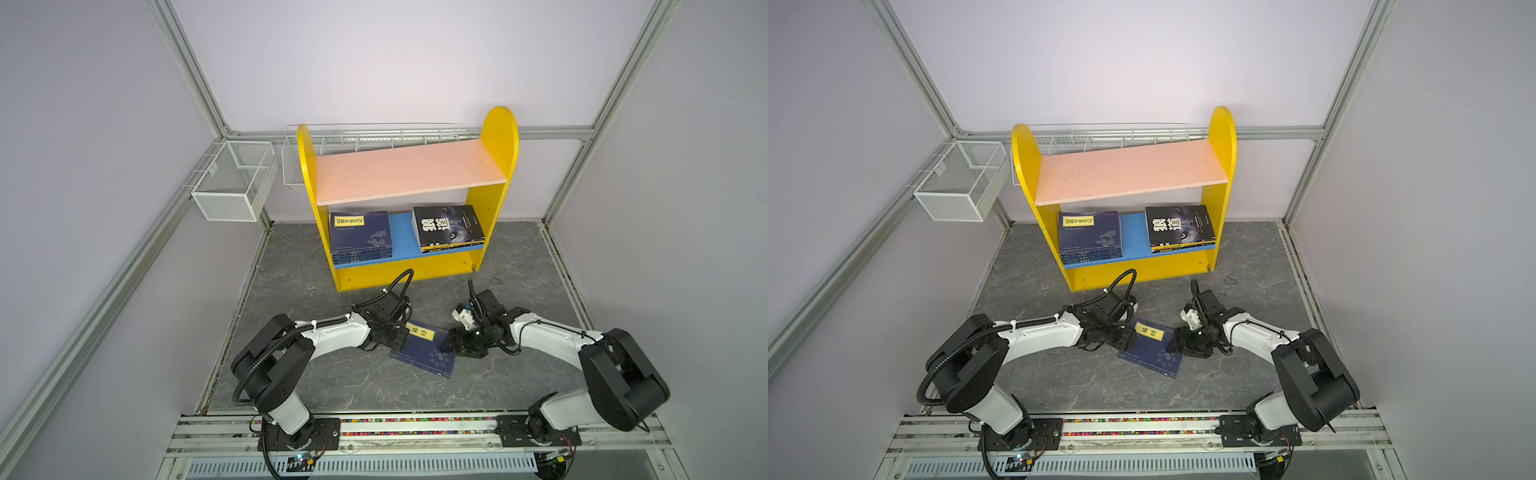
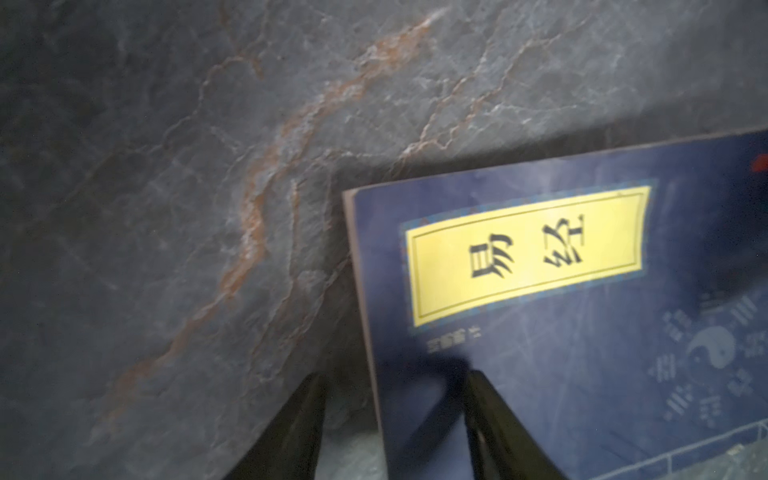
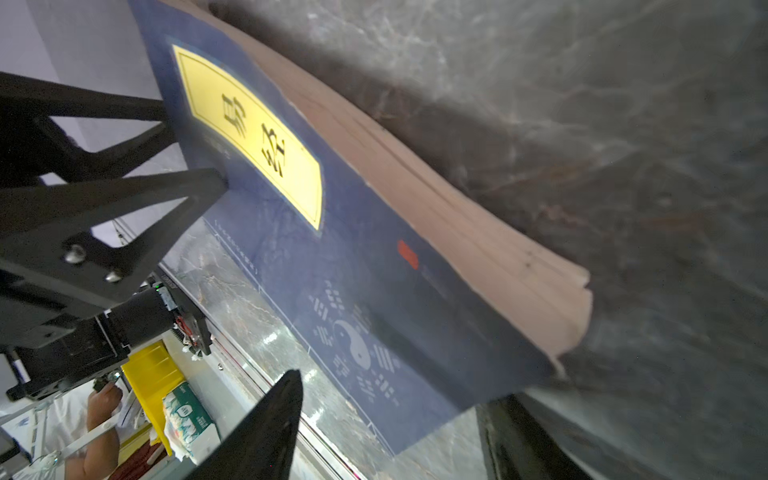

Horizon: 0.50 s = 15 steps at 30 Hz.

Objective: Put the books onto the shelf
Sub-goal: 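Grasp the last navy book on the table with both grippers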

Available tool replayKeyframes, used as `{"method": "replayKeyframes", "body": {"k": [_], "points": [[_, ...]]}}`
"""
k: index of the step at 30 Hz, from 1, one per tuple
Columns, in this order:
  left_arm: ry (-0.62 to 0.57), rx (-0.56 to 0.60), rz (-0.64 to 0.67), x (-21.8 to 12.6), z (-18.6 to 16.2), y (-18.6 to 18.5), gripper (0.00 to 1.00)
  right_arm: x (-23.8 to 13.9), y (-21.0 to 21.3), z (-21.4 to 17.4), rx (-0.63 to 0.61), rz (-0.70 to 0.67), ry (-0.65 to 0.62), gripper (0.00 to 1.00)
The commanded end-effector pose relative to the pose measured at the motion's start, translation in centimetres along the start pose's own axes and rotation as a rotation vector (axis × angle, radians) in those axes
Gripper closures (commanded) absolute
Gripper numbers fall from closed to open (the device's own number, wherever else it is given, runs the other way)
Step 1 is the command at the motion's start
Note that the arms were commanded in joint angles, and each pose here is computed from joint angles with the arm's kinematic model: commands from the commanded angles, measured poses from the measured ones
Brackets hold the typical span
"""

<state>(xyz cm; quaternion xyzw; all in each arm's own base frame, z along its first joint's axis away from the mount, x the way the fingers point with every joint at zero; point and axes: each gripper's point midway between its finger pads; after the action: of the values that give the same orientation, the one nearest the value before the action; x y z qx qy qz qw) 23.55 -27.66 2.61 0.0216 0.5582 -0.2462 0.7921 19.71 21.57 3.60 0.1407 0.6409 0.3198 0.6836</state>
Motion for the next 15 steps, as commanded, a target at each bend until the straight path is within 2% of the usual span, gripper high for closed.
{"method": "replayKeyframes", "body": {"k": [1,5,9,15], "points": [[0.036,0.022,0.003,0.4,-0.5,-0.1,0.55,-0.4,2.3,2.2,-0.100,0.102,-0.063,0.32],[0.038,0.023,-0.001,0.5,-0.5,-0.2,0.63,-2.6,4.9,5.6,-0.175,0.130,-0.159,0.35],[0.033,0.021,-0.001,0.4,-0.4,-0.2,0.59,-4.0,6.3,7.7,-0.205,0.142,-0.216,0.48],[-0.007,0.002,0.019,-0.5,0.2,0.2,0.58,-3.6,5.5,8.4,-0.192,0.095,-0.229,0.88]]}}
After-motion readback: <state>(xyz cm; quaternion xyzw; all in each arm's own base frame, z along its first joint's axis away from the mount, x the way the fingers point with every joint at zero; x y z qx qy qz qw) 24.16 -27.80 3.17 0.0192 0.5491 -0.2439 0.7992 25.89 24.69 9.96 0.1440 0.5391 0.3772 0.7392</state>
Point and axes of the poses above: each gripper's point midway between its finger pads, its own x axis out along the fingers, its own y axis along the line the jaws close on, z = x × y, and after that the axes turned 10 degrees about -x, right-handed
